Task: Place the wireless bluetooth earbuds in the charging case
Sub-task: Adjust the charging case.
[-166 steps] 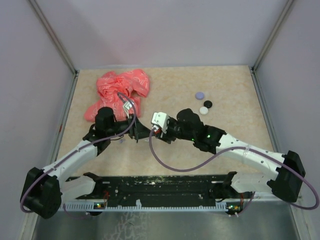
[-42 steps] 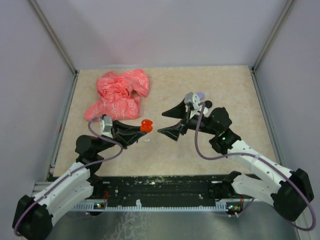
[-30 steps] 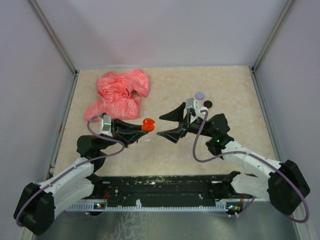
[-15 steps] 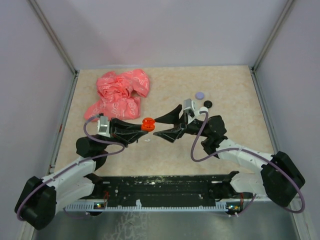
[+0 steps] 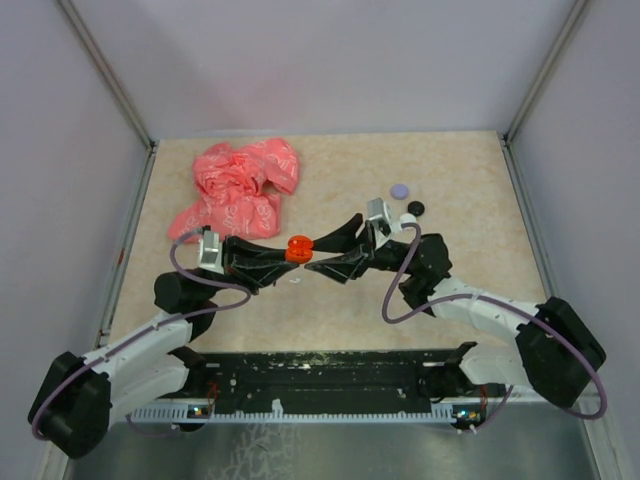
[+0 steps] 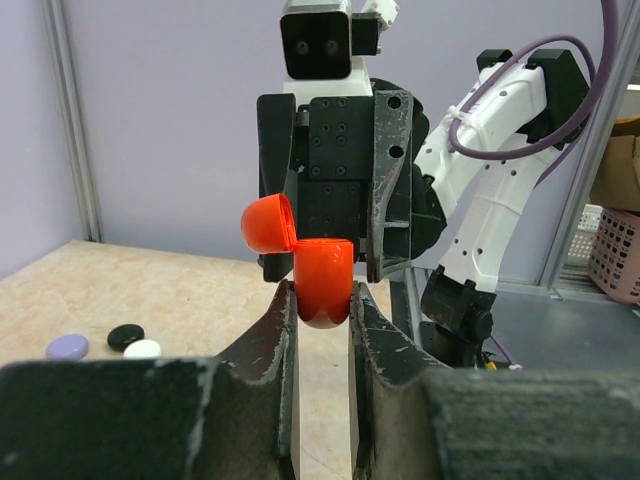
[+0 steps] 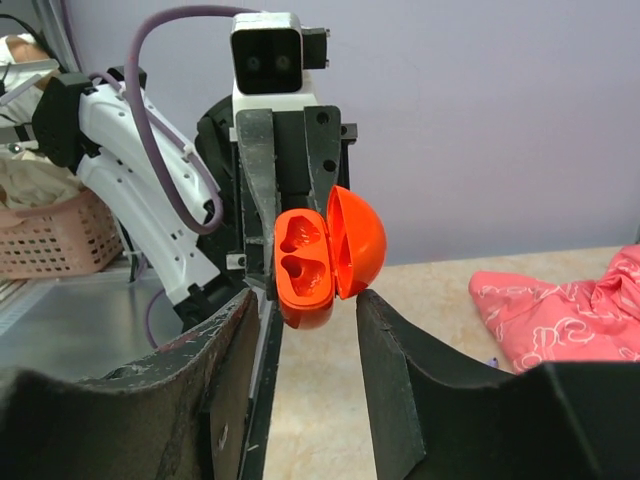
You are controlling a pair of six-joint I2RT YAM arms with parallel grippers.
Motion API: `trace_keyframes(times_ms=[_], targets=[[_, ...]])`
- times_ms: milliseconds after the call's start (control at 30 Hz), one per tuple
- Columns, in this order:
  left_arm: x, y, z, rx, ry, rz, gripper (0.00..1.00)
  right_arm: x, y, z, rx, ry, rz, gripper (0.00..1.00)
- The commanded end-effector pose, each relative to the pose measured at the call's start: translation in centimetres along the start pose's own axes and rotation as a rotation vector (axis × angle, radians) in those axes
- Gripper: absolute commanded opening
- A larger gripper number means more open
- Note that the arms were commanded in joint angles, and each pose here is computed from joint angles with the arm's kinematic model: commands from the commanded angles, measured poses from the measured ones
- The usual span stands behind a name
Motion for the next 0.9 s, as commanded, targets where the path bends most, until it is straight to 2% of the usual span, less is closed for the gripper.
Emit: trace_keyframes(times_ms=[0, 333, 600, 700, 867], targets=[[-0.45, 1.1, 0.64, -0.031, -0.019, 0.043, 0.0, 0.52, 2.34, 0.94, -0.088, 0.051, -0.054, 0.44], [-0.61, 1.21, 0.89, -0.057, -0.021, 0.05, 0.0, 0.85, 2.59, 1.11, -0.138, 0.077, -0.015, 0.39], [-0.64, 1.22, 0.97, -0.074, -0.014, 0.051, 0.0, 1.03, 2.7, 1.26, -0.157, 0.092, 0.005, 0.31], [-0.76, 1.09, 1.04, -0.07, -0.02, 0.048, 0.0, 1.12, 2.71, 1.27, -0.165, 0.1, 0.012, 0.23], [-0.76, 0.76, 0.73, -0.062, -0.007, 0.044, 0.05, 1.16, 2.52, 1.16, -0.149, 0.108, -0.004, 0.02]])
Point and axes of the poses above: each gripper's point midway between its finger pads, its own z axis out along the fingers, its own x axis along the line the jaws close on, y = z × x, the point moved 5 cm from there along -z, back along the fingers, and after that the axes turned 10 degrees about -z, right-handed, at the moved point
